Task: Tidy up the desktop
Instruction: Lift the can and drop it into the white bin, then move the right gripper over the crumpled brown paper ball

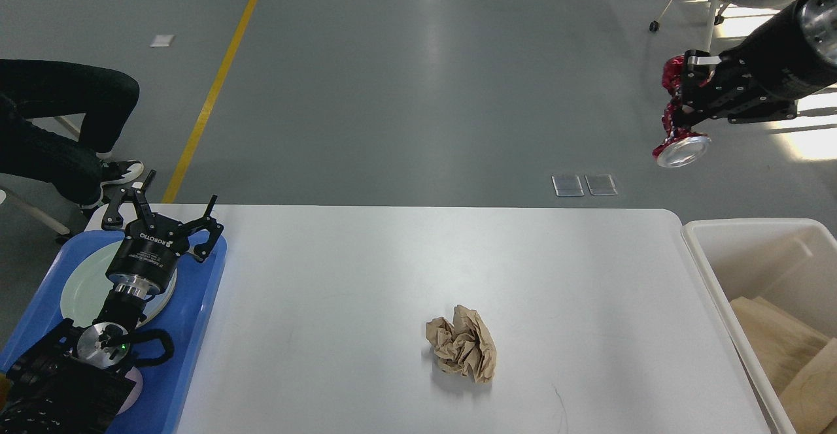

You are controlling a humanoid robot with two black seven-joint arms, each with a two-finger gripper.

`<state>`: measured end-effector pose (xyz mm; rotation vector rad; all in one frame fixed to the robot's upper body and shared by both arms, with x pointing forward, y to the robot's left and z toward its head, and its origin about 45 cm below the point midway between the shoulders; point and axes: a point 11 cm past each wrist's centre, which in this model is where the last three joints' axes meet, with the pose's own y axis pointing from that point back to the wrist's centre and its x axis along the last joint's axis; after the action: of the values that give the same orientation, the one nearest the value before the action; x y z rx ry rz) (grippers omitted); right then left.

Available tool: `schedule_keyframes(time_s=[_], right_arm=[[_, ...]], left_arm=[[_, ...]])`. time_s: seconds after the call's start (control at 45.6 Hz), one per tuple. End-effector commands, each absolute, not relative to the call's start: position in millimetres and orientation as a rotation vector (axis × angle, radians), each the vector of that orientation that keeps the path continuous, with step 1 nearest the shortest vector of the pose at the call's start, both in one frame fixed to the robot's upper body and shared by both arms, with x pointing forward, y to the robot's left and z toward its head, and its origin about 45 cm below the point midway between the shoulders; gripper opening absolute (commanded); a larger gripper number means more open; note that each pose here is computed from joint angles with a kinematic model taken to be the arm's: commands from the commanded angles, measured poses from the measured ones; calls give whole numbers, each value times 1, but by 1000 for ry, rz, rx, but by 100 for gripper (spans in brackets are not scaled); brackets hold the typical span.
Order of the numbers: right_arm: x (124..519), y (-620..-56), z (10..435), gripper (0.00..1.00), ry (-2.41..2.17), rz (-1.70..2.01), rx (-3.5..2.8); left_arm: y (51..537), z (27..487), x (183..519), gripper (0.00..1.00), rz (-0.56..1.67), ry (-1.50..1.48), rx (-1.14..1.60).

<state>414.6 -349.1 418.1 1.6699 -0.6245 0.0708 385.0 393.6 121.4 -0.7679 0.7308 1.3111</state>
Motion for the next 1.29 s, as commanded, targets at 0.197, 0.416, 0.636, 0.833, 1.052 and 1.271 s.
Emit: schedule_keyframes(time_s=[0.197, 0.416, 0.636, 0.833, 1.052, 1.271], right_arm=[[387, -513, 294, 0, -1025, -226, 1385], [348, -567, 232, 28, -1086, -302, 1187], [336, -582, 192, 100, -1147, -239, 1032], [329, -578, 177, 100, -1111, -253, 1034], [348, -555, 175, 100, -1092, -219, 1079], [413, -494, 217, 100, -1074, -75, 1190]], left_arm=[[394, 122, 385, 97, 1311, 731, -768], [394, 122, 385, 97, 1311, 731, -768], [394, 122, 385, 97, 1311, 731, -768], [394, 121, 385, 97, 1312, 732, -767], [394, 122, 385, 97, 1311, 731, -768], [394, 122, 385, 97, 1311, 731, -768]])
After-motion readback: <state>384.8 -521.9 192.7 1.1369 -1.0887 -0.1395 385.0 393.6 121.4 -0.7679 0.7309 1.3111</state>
